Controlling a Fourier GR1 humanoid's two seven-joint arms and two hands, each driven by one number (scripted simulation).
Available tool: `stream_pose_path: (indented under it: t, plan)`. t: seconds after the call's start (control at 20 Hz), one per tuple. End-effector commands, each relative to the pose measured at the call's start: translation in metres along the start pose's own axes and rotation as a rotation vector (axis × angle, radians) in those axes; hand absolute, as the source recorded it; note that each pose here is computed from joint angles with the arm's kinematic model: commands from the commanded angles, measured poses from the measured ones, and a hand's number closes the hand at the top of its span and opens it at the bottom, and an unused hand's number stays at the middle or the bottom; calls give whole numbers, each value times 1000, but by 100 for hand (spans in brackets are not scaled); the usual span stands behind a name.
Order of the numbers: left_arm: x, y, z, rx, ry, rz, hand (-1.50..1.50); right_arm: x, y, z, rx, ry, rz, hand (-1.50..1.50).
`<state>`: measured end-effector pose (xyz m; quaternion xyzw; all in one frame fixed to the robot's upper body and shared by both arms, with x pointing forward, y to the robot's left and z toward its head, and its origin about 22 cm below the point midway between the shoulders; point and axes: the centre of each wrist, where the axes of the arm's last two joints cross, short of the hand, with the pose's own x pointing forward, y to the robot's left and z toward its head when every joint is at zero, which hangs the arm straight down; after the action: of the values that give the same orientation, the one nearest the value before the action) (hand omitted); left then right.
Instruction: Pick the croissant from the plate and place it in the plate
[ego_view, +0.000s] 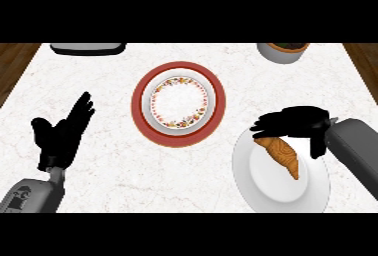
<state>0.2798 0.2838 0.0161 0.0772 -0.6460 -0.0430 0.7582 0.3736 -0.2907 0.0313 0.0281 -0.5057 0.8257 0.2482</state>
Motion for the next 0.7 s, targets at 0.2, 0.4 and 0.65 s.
stream_pose_path:
  t: [0.2,0.4,0.65]
  plan:
    - [-3,4,1,-13,10,28,0,-3,-11,-14,26,-22,7,-150]
    - [20,15,-11,2,-5,-11,0,1,1,-46,21,-4,37,-150]
    - [15,2,5,20,-7,-2,0,-3,7,-43,64,0,70,-150]
